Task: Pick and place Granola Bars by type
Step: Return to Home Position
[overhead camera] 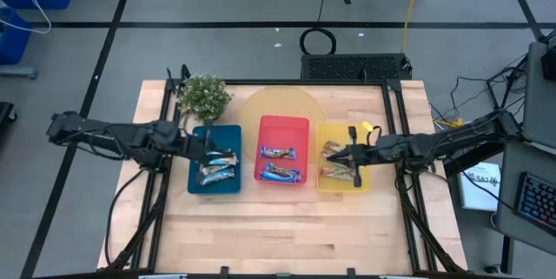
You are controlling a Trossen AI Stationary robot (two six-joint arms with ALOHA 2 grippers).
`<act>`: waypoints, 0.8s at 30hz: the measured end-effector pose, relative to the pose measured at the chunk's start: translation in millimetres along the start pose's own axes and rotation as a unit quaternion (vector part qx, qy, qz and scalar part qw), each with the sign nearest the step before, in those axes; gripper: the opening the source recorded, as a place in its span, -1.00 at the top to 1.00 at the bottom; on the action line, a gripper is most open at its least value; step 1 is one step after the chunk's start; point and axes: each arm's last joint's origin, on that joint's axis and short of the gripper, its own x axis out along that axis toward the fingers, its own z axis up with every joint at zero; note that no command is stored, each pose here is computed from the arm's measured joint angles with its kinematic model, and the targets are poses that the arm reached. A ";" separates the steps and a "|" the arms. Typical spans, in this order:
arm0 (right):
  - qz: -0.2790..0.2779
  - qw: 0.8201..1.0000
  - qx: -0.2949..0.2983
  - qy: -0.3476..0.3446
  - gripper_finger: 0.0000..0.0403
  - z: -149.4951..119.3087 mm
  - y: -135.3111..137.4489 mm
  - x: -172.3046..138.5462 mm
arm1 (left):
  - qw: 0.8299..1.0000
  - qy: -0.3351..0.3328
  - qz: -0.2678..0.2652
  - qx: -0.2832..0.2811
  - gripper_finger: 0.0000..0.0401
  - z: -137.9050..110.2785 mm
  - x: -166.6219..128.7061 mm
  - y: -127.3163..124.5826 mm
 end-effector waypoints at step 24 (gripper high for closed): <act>0.017 0.990 0.072 -0.123 1.00 -39.2 -22.7 -68.1 | 0.987 -0.156 0.040 0.013 1.00 -39.5 -88.1 -15.3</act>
